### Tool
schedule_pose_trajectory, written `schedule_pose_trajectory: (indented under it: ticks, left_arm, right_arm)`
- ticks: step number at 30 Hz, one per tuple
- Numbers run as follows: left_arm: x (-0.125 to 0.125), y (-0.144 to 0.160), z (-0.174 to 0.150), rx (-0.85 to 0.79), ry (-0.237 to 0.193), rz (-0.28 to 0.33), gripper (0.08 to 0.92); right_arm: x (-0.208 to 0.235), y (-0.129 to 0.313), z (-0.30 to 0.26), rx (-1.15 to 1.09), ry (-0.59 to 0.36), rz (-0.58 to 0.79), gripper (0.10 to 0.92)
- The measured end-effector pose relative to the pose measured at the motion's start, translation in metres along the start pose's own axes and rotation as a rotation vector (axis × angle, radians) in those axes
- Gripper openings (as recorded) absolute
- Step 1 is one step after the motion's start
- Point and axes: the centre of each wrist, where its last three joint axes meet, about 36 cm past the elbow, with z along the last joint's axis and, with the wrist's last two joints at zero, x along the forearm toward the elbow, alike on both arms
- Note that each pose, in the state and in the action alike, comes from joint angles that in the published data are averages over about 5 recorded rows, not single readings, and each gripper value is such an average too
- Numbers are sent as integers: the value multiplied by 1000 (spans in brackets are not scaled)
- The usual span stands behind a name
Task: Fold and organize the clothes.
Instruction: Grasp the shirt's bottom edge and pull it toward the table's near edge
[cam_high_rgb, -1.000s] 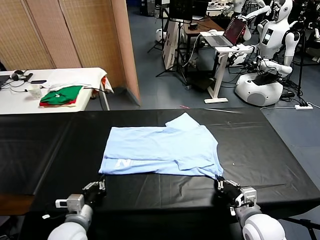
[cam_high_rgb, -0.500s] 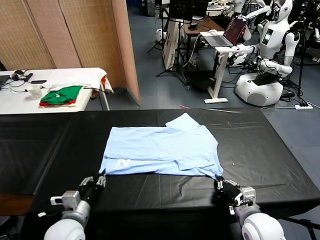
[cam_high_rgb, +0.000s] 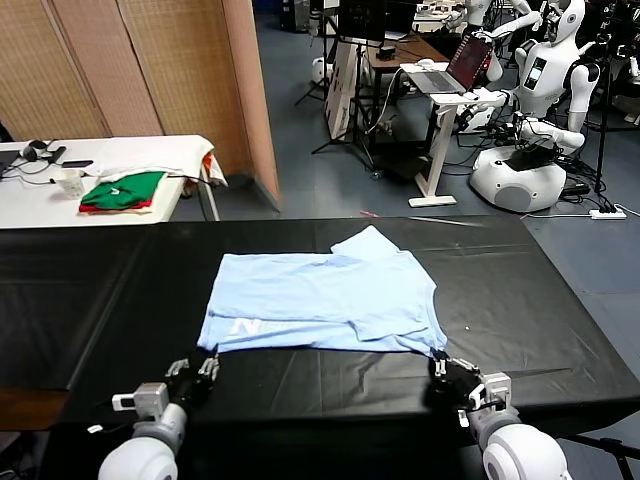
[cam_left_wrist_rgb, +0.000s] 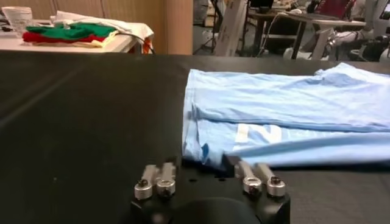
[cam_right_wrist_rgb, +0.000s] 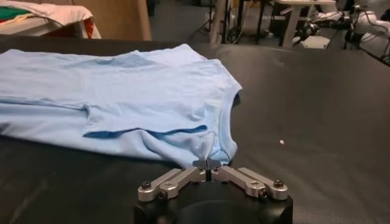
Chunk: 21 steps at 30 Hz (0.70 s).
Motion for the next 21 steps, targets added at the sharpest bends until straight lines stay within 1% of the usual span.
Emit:
schedule_pose_trajectory:
  ticks: [2,3,9,16,18,19,21]
  left_arm:
    - [4,-1,-1,-6,-1,-7,150]
    - [6,-2,-1,-10,-2,-11,146]
    - [28,-5,-3,-35,-4,-32,145]
    - [58,-2,-1,-86,25,-47,145]
    - [66,-1,-1,-98,35,-50,145]
    - [69,0,0,-102,40,-51,145]
    - [76,0,0,-109,49,-51,145]
  right_arm:
    - [7,2,-1,18,18,1,141]
    - [11,3,-1,26,26,3,141]
    - [25,7,-5,56,44,3,141]
    - [35,15,-6,59,36,-14,142]
    - [37,16,-7,60,34,-16,156]
    - [39,16,-7,61,33,-17,179]
    - [42,18,-8,64,30,-19,263]
